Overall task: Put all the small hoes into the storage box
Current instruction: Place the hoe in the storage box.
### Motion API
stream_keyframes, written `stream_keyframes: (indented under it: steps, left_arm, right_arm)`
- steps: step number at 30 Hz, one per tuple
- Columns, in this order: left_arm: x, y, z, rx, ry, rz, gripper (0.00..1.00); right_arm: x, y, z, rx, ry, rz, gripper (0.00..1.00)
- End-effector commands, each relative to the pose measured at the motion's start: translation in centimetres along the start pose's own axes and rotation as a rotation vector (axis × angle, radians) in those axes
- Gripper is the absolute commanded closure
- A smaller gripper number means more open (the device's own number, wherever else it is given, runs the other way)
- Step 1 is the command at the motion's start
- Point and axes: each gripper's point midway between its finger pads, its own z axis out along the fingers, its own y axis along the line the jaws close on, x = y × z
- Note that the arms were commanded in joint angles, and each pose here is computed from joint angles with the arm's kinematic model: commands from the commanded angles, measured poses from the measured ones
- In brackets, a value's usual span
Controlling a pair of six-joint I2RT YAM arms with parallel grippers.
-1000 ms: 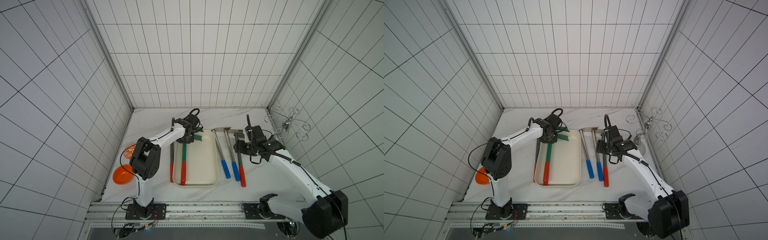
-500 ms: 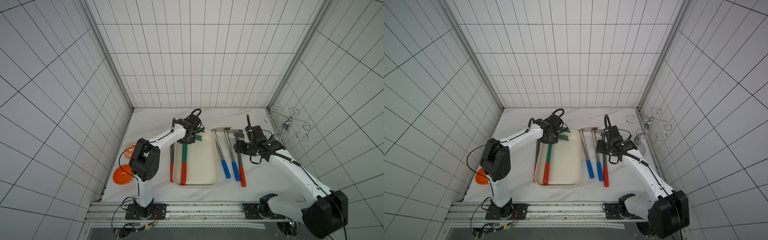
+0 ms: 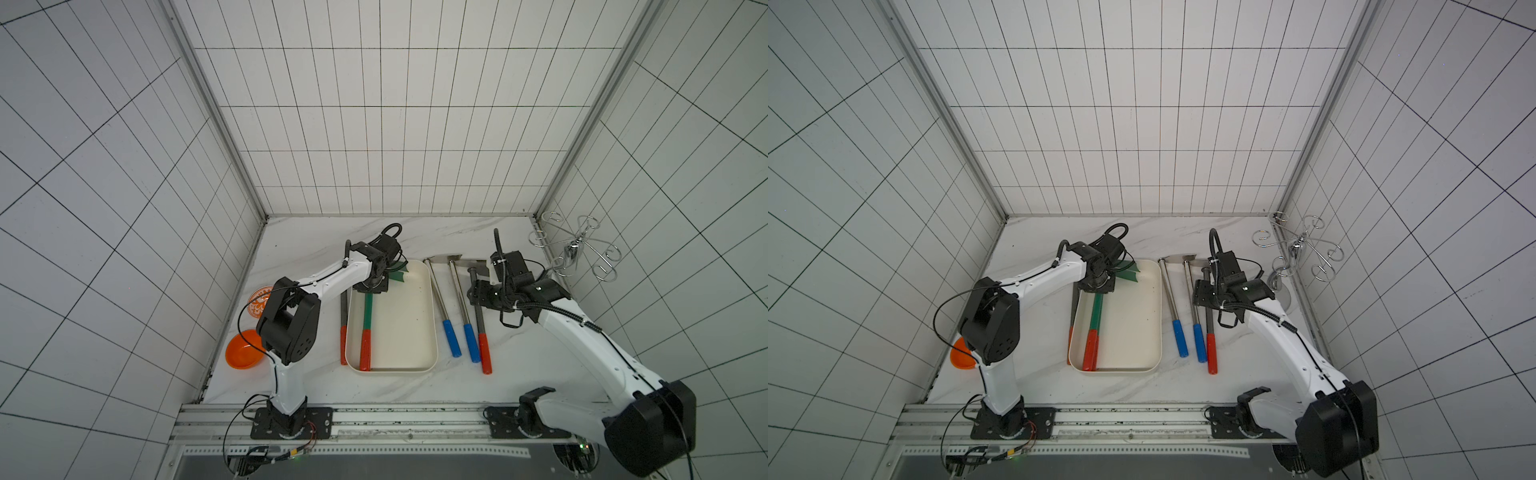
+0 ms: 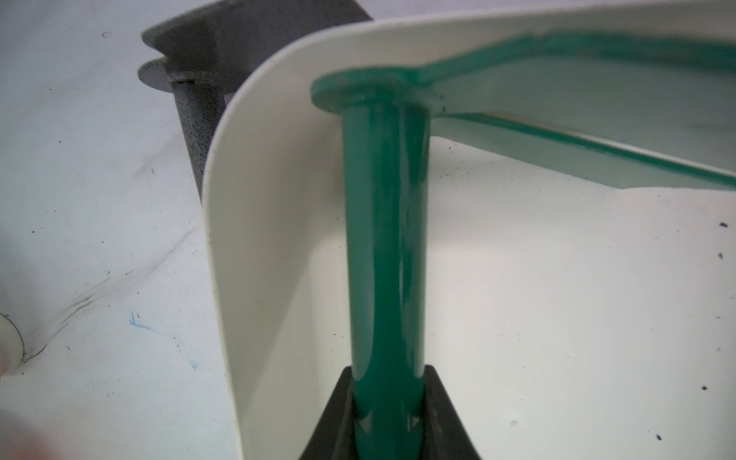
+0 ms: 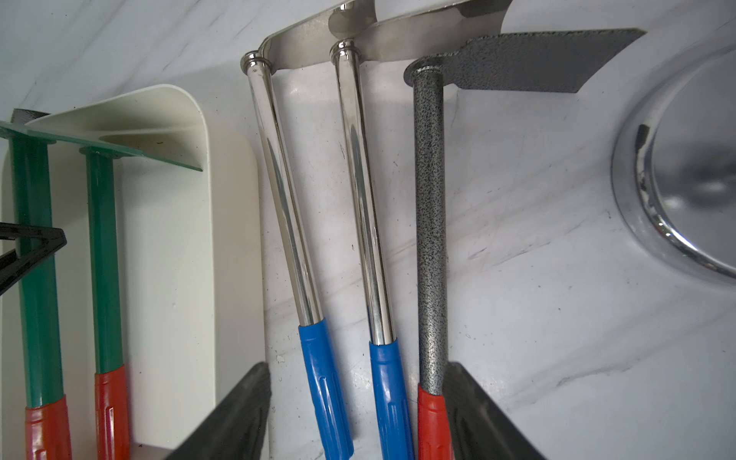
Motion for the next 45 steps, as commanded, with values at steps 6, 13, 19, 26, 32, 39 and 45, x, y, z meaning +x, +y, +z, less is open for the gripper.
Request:
stream_keyframes:
  steps: [6, 13, 19, 26, 32, 39, 45]
  left_arm:
    - [-2.5, -0.6, -0.4, 0.001, -0.077, -0.058, 1.00]
    - [-3.1, -0.4, -0.1, -0.019, -0.100, -0.087, 1.00]
    - [-2.8, 0.0, 0.5, -0.048, -0.092, -0.077, 1.00]
    - [-2.3, 0.2, 1.4, -0.068, -0.064, -0.060, 1.00]
    - [-2.4, 0.2, 1.8, -0.077, -0.061, -0.058, 1.00]
    - [-2.3, 0.2, 2.2, -0.078, -0.051, -0.056, 1.00]
    - [-2.3, 0.4, 2.3, -0.097, -0.050, -0.047, 0.95]
  right_arm:
    - [1.8, -1.2, 0.9, 0.027, 0.045, -0.001, 0.30]
    - [1.9, -1.2, 1.0, 0.028, 0.046, -0.002, 0.30]
    - [1.9, -1.3, 1.1, 0.030, 0.048, -0.004, 0.30]
    - [2.0, -1.3, 1.2, 0.030, 0.051, -0.002, 0.30]
    - [1.9, -1.4, 1.2, 0.029, 0.050, -0.004, 0.30]
    - [1.9, -1.4, 1.2, 0.030, 0.050, -0.001, 0.30]
    - [1.9, -1.4, 1.2, 0.029, 0.052, -0.001, 0.30]
